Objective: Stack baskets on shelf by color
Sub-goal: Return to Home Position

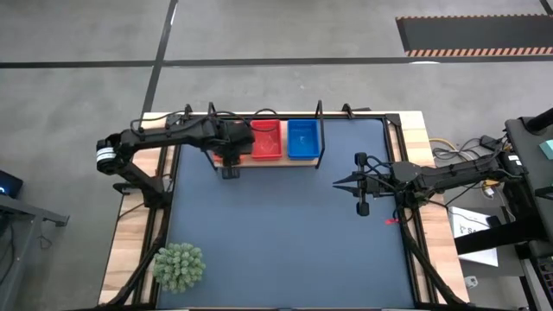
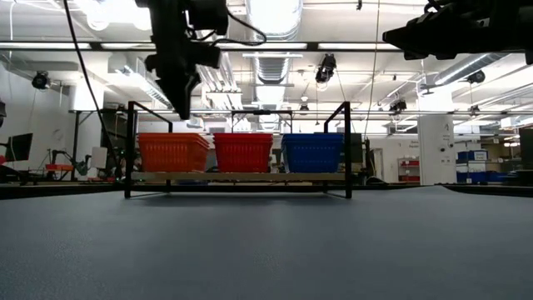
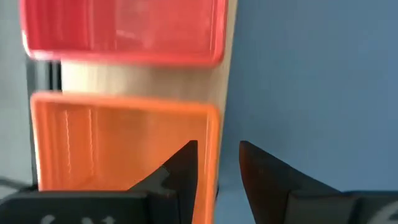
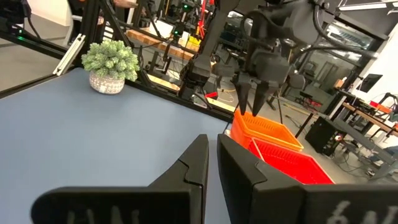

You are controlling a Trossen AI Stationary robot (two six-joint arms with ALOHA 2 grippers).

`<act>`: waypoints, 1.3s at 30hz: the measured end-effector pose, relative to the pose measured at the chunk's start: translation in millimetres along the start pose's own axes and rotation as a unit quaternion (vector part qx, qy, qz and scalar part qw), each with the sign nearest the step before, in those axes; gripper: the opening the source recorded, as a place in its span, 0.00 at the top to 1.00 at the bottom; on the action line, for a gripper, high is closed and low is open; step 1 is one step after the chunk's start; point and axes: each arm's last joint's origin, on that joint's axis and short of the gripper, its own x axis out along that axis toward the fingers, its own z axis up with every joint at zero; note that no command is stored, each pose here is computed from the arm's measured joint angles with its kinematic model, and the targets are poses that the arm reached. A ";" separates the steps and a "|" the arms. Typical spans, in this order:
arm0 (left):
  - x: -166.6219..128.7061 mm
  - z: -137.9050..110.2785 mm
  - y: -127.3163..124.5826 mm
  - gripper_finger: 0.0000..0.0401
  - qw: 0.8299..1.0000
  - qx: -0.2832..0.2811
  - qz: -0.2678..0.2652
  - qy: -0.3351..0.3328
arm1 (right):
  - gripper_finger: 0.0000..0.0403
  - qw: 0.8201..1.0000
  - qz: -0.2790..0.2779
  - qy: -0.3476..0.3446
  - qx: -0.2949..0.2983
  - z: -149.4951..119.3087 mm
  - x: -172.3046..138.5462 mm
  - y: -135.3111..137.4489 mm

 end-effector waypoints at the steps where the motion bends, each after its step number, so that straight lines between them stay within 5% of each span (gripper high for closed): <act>1: -0.3 2.6 -1.6 0.75 1.000 -0.004 0.001 -0.012 | 0.93 1.000 0.000 0.000 0.000 0.0 0.0 0.0; 11: -7.9 40.3 -16.4 0.77 0.982 -0.028 0.013 -0.187 | 0.93 1.000 0.000 0.000 0.000 -0.1 0.0 0.0; 22: 2.7 60.6 -48.9 0.85 0.974 -0.016 -0.014 -0.226 | 0.93 1.000 0.004 0.009 -0.001 -1.8 0.0 0.7; 33: -6.8 50.4 -122.5 0.96 0.963 0.086 -0.080 -0.243 | 0.93 1.000 0.007 0.006 -0.011 -1.2 -0.7 0.8; 39: -7.7 27.4 -138.3 1.00 0.942 0.072 -0.105 -0.311 | 0.93 1.000 0.006 -0.015 -0.024 -1.8 -9.2 1.0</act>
